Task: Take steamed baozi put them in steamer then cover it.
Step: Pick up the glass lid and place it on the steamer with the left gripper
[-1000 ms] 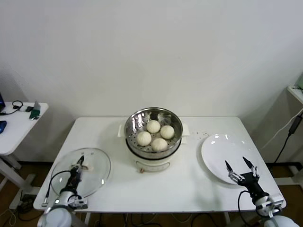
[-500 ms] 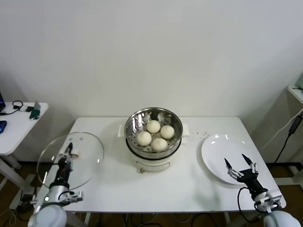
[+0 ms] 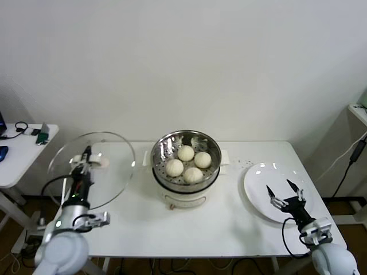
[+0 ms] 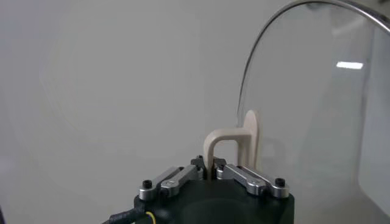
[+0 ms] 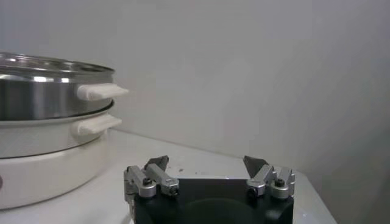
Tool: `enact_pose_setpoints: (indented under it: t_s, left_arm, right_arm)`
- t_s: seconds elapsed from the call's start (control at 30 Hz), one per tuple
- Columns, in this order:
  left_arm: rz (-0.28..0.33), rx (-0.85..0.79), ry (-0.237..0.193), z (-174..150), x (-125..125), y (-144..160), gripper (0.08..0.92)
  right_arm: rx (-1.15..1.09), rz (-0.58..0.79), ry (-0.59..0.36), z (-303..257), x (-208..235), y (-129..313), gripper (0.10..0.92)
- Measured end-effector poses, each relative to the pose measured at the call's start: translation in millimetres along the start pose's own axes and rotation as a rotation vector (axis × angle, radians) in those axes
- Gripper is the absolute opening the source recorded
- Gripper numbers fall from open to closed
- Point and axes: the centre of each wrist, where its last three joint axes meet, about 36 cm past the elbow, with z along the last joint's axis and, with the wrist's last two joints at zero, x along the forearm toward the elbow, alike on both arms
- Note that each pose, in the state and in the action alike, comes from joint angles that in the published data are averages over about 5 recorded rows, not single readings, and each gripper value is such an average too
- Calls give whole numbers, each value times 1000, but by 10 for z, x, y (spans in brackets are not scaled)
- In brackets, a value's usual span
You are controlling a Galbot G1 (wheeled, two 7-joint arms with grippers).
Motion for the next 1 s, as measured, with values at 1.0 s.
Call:
enact_pose_setpoints:
  t_s: [1.0]
  left_arm:
    - [132,133,-126,-2235,-772,4,151]
  right_arm:
    - [30,31,-7,-32,-155,0,823]
